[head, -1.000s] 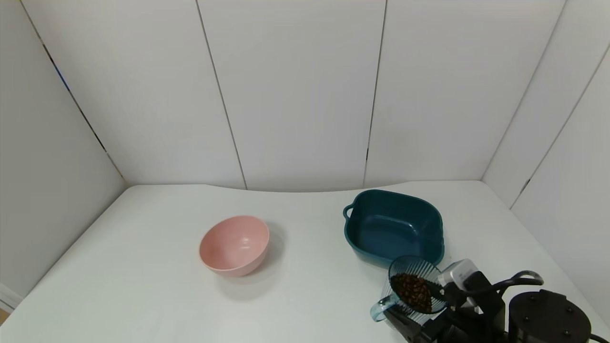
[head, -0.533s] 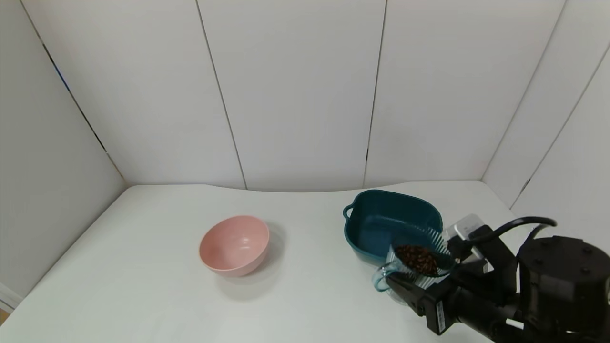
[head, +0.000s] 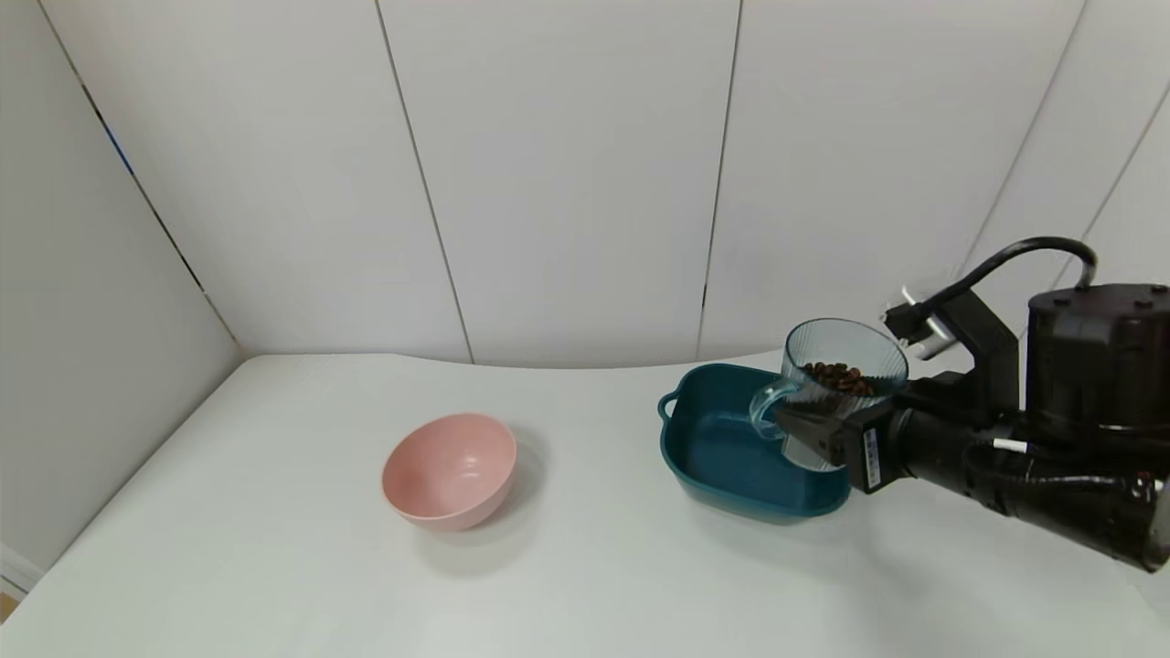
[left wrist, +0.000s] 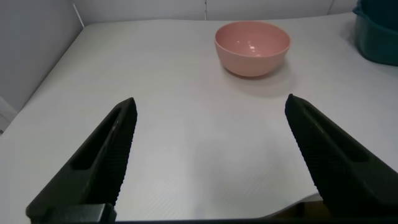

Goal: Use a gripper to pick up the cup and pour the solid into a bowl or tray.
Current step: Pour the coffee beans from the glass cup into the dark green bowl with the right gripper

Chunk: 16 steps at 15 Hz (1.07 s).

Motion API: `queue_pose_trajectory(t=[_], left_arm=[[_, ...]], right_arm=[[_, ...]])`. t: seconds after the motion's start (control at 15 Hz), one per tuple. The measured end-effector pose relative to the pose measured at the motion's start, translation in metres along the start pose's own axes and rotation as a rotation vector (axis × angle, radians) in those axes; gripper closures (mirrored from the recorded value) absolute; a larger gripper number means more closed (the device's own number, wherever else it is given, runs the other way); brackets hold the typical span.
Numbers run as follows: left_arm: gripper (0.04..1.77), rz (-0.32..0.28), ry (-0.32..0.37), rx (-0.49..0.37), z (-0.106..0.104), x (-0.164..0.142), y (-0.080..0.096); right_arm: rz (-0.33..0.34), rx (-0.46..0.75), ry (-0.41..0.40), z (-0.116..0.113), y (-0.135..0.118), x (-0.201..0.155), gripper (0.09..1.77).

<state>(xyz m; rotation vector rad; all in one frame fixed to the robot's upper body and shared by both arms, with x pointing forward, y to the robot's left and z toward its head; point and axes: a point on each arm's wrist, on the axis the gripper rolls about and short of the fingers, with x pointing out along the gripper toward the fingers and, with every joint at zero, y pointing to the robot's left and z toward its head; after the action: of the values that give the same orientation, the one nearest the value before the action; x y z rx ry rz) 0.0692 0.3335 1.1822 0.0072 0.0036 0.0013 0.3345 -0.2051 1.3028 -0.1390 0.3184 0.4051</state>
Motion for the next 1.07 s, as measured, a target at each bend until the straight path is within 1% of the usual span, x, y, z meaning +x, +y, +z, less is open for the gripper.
queue_pose_trajectory(t=[0.13, 0.2, 0.53, 0.73, 1.07], left_arm=[[0.09, 0.000, 0.000, 0.000, 0.000, 0.000, 0.000], [0.09, 0.000, 0.000, 0.000, 0.000, 0.000, 0.000], [0.09, 0.000, 0.000, 0.000, 0.000, 0.000, 0.000], [0.09, 0.000, 0.000, 0.000, 0.000, 0.000, 0.000], [0.09, 0.000, 0.000, 0.000, 0.000, 0.000, 0.000]], right_arm=[[-0.040, -0.060, 0.008, 0.007, -0.012, 0.011, 0.51], [-0.055, -0.095, 0.027, 0.008, -0.017, 0.016, 0.51], [-0.114, -0.191, 0.173, 0.015, -0.036, 0.041, 0.51], [-0.159, -0.241, 0.245, 0.016, -0.040, 0.056, 0.51], [-0.268, -0.374, 0.326, 0.009, -0.042, 0.080, 0.51]])
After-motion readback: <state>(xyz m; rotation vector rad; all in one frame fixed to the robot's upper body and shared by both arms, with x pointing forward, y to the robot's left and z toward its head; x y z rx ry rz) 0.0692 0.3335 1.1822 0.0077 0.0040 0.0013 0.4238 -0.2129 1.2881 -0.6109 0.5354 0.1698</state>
